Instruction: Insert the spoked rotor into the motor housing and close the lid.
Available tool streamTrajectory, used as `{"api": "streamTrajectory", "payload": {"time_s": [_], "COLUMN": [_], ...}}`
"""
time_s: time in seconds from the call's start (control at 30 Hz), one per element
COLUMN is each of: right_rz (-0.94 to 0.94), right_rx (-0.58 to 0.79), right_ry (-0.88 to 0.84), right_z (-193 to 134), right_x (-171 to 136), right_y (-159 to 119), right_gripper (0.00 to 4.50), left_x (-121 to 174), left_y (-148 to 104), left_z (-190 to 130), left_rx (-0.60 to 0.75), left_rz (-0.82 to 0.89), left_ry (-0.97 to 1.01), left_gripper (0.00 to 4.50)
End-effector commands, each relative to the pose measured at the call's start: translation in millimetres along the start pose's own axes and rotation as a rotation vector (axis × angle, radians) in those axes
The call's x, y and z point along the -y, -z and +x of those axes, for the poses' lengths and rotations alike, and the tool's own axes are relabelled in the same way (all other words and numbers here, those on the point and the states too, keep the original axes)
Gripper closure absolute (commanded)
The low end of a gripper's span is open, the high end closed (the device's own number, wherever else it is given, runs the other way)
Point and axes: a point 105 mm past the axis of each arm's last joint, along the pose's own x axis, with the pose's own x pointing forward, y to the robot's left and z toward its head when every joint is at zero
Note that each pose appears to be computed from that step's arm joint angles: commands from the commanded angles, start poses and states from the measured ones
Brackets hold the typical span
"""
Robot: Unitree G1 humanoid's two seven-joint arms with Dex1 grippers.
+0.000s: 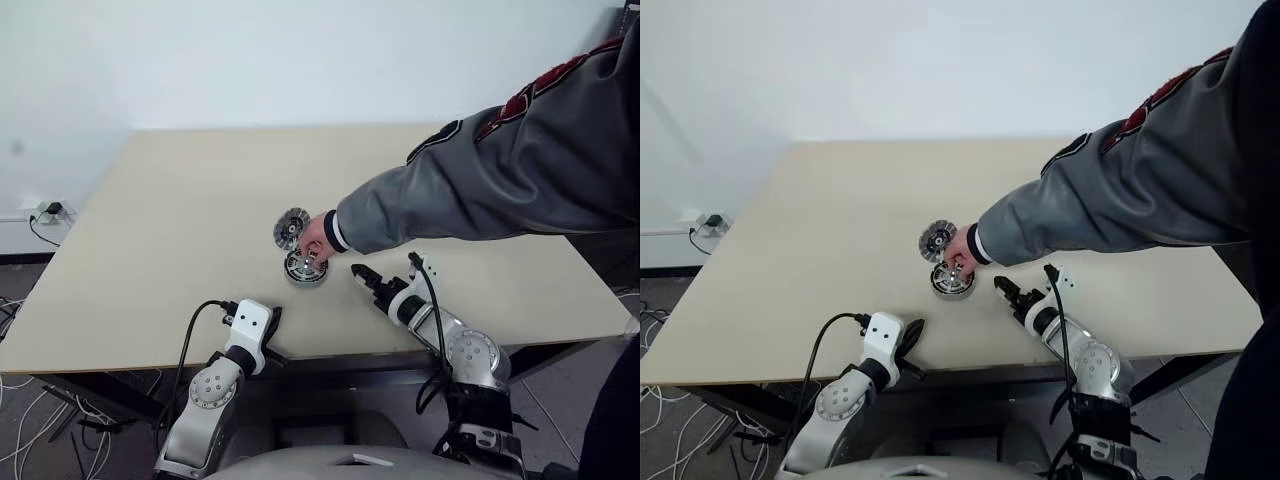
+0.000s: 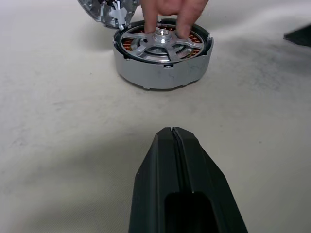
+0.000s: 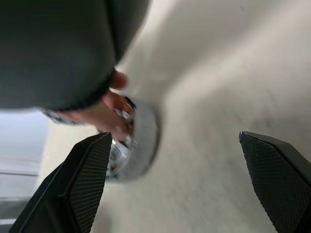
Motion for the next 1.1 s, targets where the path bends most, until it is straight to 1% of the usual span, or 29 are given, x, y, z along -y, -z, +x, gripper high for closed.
{"api": "streamTrajectory", "payload": {"time_s": [0.03,0.27,1.1], "right_rz": [-0.029,-0.037,-0.056], "right_rx": [0.024,0.011,-0.006], "right_ry": [-0.035,-0.032,-0.027], "right_z": [-2.7,-2.1,-2.1], "right_x": [-12.7,-13.5,-14.3], "right_y": [-4.2,2.2,7.8], "right_gripper": [0.04,0.04,0.04], "left_x": [1.0,1.3,1.4], "left_y": [-15.9,-17.0,-17.1], "left_z": [1.0,2.1,2.7], "left_rx": [0.060,0.061,0.063], "left_rz": [0.009,0.015,0.010], "left_ry": [0.008,0.015,0.015], "left_gripper": [4.50,4.50,4.50]}}
